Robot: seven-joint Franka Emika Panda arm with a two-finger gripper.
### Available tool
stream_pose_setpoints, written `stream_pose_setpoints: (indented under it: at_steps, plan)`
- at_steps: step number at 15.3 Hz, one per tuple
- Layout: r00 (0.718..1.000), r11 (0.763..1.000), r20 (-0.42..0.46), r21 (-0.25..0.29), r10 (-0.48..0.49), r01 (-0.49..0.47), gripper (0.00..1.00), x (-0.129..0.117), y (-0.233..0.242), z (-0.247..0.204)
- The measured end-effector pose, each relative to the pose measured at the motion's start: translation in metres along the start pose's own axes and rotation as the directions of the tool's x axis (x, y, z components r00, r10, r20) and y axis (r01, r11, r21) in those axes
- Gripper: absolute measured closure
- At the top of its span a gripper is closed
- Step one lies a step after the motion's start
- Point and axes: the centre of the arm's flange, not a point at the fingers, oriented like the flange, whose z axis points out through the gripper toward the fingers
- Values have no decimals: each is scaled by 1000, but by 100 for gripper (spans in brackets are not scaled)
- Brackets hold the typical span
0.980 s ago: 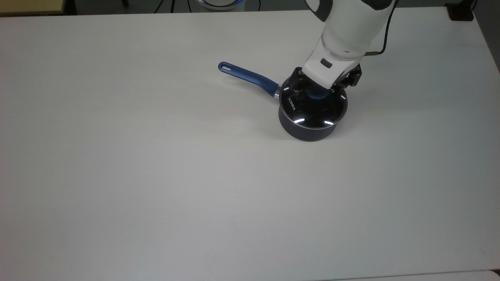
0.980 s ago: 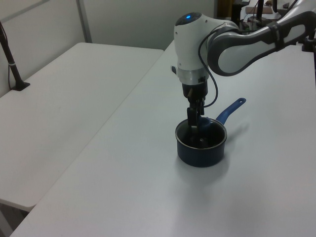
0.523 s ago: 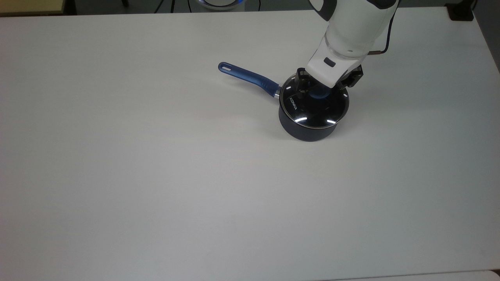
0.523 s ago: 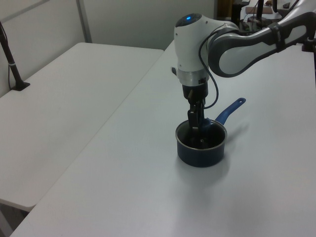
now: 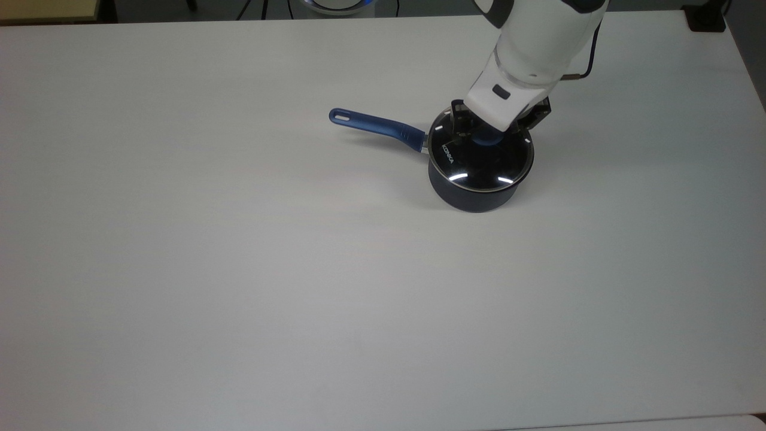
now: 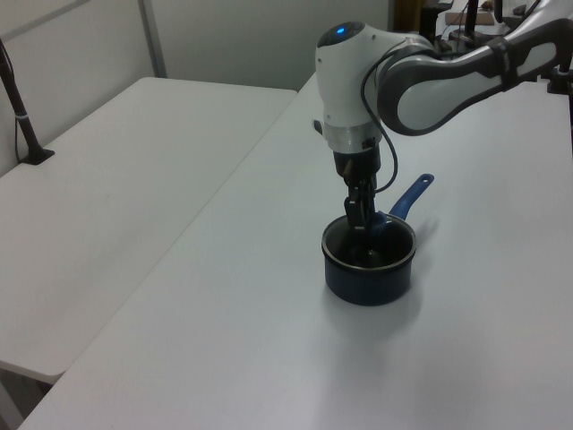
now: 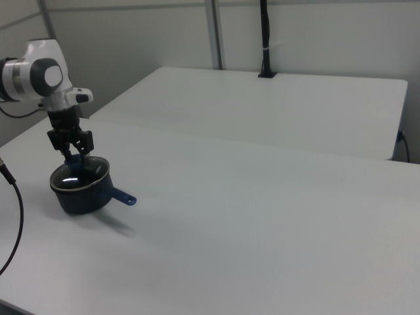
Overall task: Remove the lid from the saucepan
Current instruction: 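Lift the glass lid up off the saucepan rim, then carry the lid past the blue handle and lower it onto the table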
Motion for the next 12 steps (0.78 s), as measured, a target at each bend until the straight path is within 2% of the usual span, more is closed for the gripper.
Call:
stream_pose_setpoints:
  at_steps: [7, 12]
  plan:
    - [998, 999, -46, 29, 37, -36, 39, -5, 49, -51]
    - [997, 997, -42, 40, 63, -62, 39, 6, 134, -56]
